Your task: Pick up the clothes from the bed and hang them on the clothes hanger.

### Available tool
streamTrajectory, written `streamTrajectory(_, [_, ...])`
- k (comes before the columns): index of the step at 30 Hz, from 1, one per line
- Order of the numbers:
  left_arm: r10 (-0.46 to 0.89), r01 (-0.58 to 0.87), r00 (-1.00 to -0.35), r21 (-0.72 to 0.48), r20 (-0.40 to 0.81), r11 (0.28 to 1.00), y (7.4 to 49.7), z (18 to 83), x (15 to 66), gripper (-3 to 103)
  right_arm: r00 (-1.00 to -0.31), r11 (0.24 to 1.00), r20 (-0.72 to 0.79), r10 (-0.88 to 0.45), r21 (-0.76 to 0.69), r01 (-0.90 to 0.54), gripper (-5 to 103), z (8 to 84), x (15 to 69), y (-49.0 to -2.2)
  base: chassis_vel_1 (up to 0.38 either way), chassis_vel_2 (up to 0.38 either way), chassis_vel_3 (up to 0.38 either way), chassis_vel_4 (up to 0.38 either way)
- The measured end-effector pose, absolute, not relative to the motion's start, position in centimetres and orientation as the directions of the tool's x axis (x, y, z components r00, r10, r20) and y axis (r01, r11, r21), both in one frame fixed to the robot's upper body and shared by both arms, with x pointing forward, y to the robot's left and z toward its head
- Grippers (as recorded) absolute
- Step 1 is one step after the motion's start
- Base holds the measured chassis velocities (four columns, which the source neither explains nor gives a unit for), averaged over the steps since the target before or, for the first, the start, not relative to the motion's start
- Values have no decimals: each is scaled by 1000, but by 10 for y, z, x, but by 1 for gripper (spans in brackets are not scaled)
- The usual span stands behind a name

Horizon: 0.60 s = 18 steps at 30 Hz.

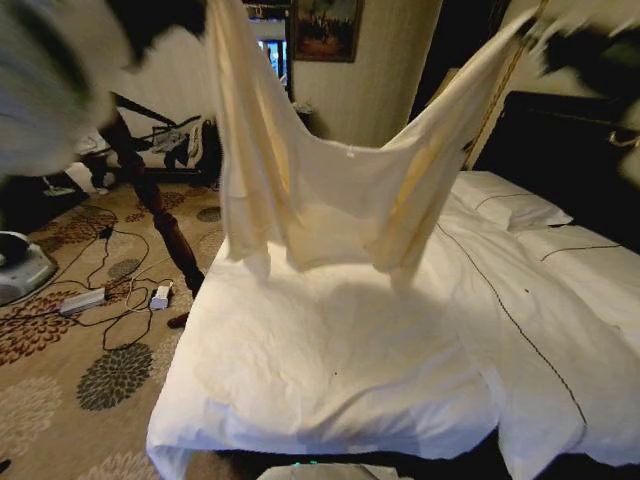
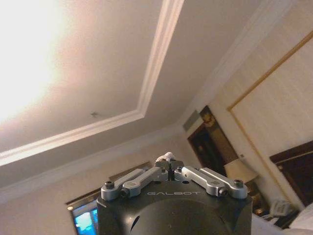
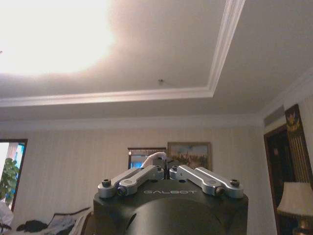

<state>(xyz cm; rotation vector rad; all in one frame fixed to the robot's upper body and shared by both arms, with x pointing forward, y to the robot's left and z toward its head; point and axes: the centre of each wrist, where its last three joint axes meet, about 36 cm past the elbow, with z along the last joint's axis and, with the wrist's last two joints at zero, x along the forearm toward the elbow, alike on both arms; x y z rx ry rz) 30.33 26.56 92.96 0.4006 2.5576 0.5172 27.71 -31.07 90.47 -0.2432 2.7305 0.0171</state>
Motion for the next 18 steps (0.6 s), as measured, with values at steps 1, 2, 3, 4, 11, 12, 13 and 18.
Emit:
streamTrajectory(1, [351, 162, -842, 430, -409, 888, 272, 929, 296, 0, -902, 984, -395, -171, -26, -175, 0, 908, 269, -310, 0, 0, 0, 0])
streamTrajectory(2, [338, 149, -850, 431, -404, 890, 275, 927, 293, 0, -901, 984, -398, -175, -30, -178, 0, 910, 264, -309, 0, 0, 0, 0])
streamTrajectory(3, [338, 149, -850, 431, -404, 890, 275, 927, 293, 0, -901, 984, -398, -175, -30, -178, 0, 910, 264, -309, 0, 0, 0, 0])
streamTrajectory(4, [322, 134, -861, 434, -395, 891, 279, 924, 292, 0, -899, 983, -399, -178, -33, -180, 0, 910, 262, -308, 0, 0, 0, 0])
streamTrajectory(11, [256, 74, -902, 459, -347, 885, 286, 905, 294, 0, -917, 983, -355, -181, -33, -182, 0, 890, 276, -298, 0, 0, 0, 0])
streamTrajectory(12, [256, 74, -902, 459, -347, 885, 286, 905, 294, 0, -917, 983, -355, -181, -33, -182, 0, 890, 276, -298, 0, 0, 0, 0])
streamTrajectory(13, [240, 59, -910, 468, -338, 882, 287, 897, 293, 0, -922, 981, -338, -191, -27, -194, 0, 881, 286, -295, 0, 0, 0, 0])
streamTrajectory(18, [209, 89, -958, 492, -195, 866, 269, 831, 316, 0, -947, 973, -240, -215, 28, -228, 0, 838, 318, -280, 0, 0, 0, 0])
